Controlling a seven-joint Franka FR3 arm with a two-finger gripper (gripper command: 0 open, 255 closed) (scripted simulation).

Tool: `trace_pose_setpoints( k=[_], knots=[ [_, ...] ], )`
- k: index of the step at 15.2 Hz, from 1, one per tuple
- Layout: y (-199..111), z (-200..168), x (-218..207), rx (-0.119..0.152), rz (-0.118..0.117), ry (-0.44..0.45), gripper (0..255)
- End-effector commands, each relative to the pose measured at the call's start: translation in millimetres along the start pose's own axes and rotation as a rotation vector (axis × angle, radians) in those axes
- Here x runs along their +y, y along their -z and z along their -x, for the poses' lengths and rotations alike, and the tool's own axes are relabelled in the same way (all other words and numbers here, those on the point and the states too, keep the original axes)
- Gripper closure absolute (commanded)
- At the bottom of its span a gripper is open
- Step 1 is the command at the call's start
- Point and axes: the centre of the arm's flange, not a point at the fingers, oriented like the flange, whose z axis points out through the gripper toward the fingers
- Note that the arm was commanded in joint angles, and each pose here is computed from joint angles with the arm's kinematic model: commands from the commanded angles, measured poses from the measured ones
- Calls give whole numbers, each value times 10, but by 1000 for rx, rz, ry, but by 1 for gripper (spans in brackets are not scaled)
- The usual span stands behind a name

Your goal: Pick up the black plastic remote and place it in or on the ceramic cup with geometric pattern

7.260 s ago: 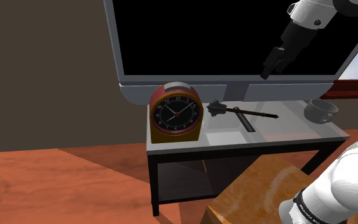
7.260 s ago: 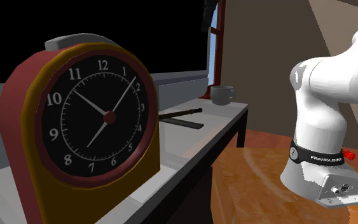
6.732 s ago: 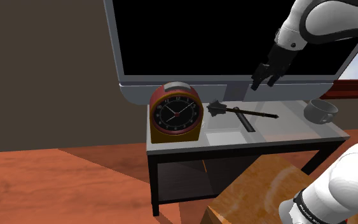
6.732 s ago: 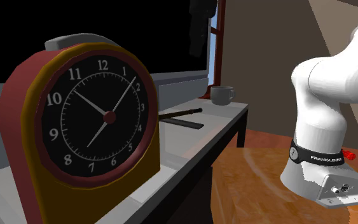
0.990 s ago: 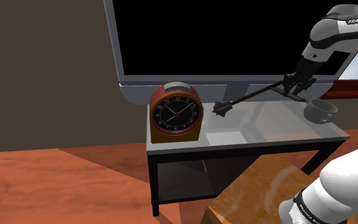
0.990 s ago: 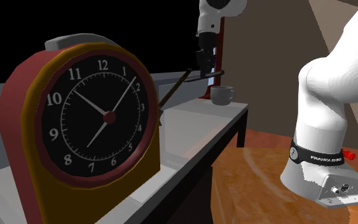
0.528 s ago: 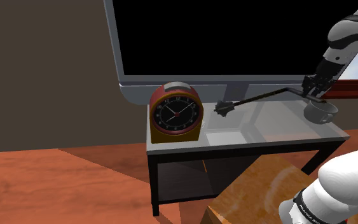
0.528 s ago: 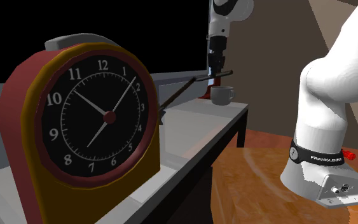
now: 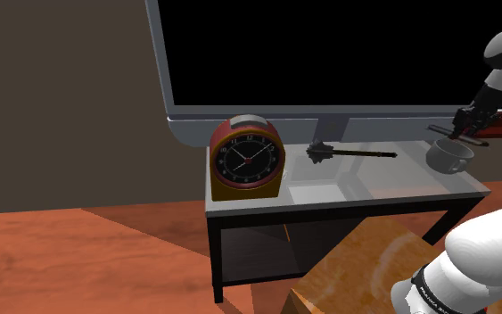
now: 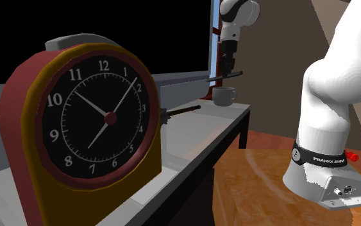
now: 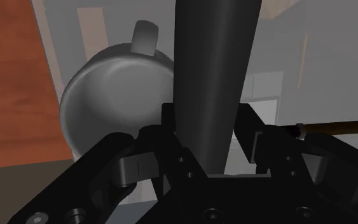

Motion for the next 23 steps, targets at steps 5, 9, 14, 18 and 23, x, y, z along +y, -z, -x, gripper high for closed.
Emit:
trace_pose_setpoints(
  k=[5,9,14,18,23],
  knots=[
    [-54,5,513,1,1,2,255],
    [-264,3,531,1,1,2,255],
    [-527,0,552,1,1,2,255],
    [-548,0,554,1,1,2,255],
    [-551,0,556,1,1,2,0]
  ],
)
